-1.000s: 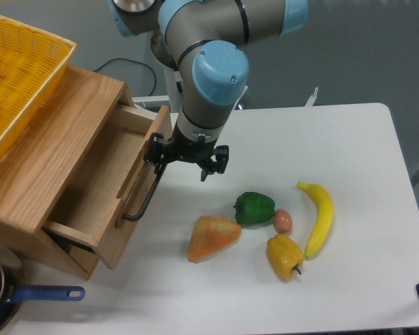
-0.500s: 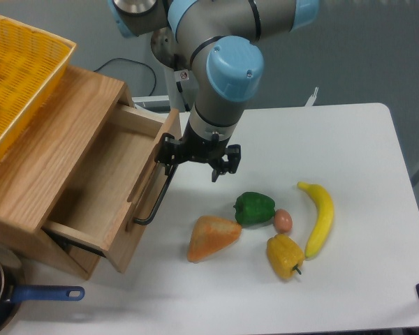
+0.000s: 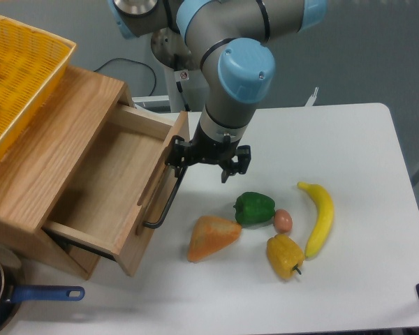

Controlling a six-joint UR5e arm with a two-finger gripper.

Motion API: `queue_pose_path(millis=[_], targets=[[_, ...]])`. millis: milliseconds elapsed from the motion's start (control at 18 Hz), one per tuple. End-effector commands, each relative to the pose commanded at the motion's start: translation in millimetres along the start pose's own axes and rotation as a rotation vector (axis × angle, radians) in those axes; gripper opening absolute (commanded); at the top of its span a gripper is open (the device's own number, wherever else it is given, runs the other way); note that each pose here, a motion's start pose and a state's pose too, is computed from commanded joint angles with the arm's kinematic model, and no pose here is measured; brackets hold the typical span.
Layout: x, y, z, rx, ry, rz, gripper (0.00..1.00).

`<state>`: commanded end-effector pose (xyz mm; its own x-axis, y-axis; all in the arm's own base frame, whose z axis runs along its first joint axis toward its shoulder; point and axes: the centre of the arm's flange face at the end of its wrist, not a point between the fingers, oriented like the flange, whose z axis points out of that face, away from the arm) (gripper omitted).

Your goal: Slide the top drawer open

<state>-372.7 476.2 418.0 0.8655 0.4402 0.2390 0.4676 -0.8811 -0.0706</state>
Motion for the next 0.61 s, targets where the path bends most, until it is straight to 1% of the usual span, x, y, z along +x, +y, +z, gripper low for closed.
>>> queue_pose_path(millis=[611], targets=[[-18.3,3.3,-4.3,0.004,-0.006,-0.016,1.00]])
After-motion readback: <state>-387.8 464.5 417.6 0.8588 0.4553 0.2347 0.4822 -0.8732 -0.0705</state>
